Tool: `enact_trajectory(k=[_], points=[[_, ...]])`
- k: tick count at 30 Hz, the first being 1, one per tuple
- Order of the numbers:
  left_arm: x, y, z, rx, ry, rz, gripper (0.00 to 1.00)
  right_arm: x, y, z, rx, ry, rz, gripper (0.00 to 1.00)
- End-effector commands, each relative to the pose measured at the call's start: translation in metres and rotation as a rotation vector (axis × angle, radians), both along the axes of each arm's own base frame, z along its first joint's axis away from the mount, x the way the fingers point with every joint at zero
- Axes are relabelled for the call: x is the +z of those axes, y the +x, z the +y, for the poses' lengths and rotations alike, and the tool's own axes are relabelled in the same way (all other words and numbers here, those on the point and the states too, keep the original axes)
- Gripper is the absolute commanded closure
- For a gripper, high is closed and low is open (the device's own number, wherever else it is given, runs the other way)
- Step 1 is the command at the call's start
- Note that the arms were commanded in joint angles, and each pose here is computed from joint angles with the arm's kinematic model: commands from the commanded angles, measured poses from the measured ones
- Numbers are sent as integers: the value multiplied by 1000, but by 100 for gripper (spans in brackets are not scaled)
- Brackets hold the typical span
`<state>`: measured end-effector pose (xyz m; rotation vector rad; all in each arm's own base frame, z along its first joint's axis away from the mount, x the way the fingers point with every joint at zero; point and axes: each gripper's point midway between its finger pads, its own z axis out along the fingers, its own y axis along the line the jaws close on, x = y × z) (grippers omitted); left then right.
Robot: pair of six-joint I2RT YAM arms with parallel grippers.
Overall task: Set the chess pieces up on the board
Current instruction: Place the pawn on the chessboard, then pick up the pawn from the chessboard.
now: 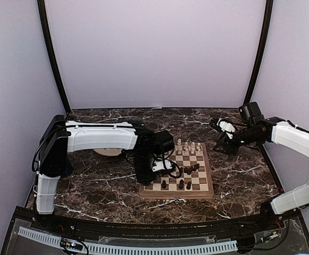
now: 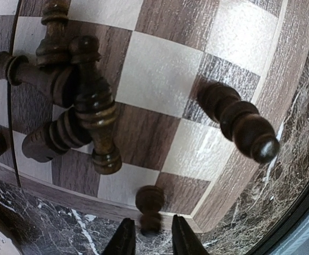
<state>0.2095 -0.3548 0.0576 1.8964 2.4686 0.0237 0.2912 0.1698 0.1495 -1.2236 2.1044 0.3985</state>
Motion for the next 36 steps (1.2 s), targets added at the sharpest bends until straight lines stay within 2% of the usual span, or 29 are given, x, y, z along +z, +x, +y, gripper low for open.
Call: enact_trajectory(k=[1, 8, 12, 15, 21, 26, 31, 36], points=[[14, 2, -3, -3, -7, -26, 69, 5, 2, 3, 6, 19, -25, 58], [58, 12, -17, -15, -136, -105, 64, 4, 2, 2, 3, 15, -23, 58], [75, 51, -14, 103, -218, -218, 63, 1, 3, 3, 2, 11, -18, 58], [79, 80, -10, 225, -282, -253, 61, 0, 3, 2, -1, 9, -17, 58], [70, 111, -15, 322, -385, -282, 59, -3, 3, 1, -5, 1, -12, 58], [51, 115, -23, 331, -405, -228, 58, -3, 3, 0, -8, -3, -15, 58], [32, 112, -27, 322, -392, -181, 59, -5, 4, -1, -13, -8, -16, 58], [18, 114, -21, 326, -342, -190, 61, -6, 4, -1, -11, -10, -14, 57]])
